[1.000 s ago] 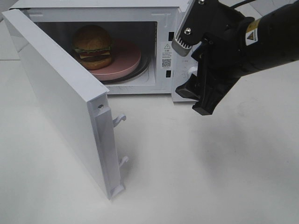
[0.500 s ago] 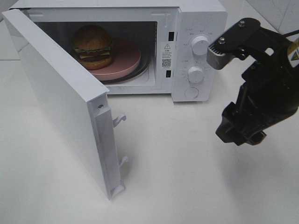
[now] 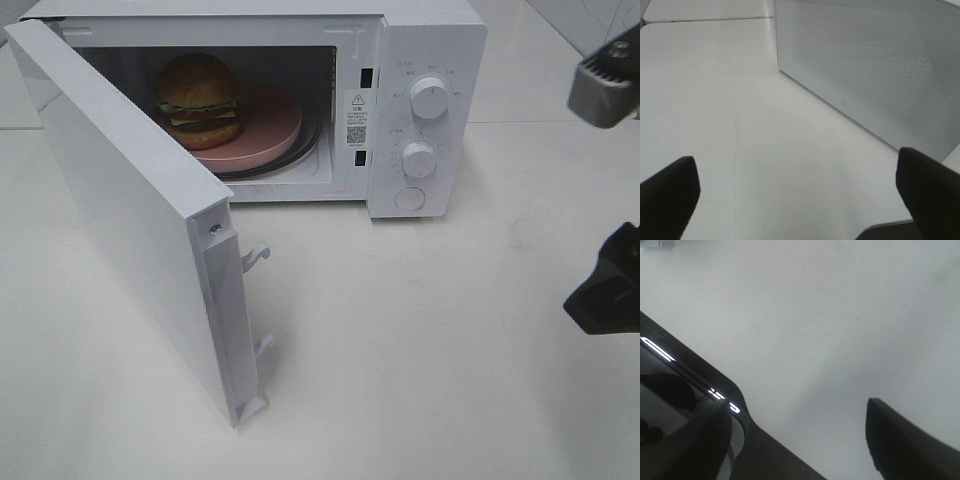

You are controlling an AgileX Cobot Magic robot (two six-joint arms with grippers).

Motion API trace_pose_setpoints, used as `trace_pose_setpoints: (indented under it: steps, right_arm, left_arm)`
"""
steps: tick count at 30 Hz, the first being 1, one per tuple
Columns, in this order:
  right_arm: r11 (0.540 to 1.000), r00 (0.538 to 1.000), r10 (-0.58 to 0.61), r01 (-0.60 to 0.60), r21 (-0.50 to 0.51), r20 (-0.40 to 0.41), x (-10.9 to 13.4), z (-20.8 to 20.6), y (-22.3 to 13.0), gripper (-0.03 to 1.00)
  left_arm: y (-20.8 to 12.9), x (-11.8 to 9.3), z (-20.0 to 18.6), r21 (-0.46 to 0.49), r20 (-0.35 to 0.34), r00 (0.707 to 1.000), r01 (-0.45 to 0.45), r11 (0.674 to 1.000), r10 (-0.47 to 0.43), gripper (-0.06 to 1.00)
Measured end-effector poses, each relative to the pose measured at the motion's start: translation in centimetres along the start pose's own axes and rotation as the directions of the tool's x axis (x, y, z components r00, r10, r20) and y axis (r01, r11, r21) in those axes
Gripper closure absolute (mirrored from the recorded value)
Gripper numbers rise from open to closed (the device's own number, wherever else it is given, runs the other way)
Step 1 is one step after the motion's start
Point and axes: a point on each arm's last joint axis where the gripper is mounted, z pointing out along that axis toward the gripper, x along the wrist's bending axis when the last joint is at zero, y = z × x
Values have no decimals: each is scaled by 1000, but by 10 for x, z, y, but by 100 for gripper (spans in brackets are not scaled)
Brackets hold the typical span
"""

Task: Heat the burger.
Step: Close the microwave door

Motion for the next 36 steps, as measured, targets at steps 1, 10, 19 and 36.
trace_pose_setpoints:
  steps: [1,10,19,36]
  right_arm:
    - [1000,1000,0,0,0,0,0,0,0,24]
    - [991,991,130,-129,-21,26,-11,-3,-44,24]
    - [940,948,305,-284,-187,92,-20,-13,-89,24]
    - [761,864,490,-360,-540,113,0,-29,-149,24]
  left_arm:
    - [0,0,0,0,0,1000,0,1000,0,-4]
    - [0,0,0,0,0,1000,0,1000,0,-4]
    - [0,0,0,0,0,1000,0,1000,0,-4]
    - [0,0,0,0,0,1000,0,1000,0,-4]
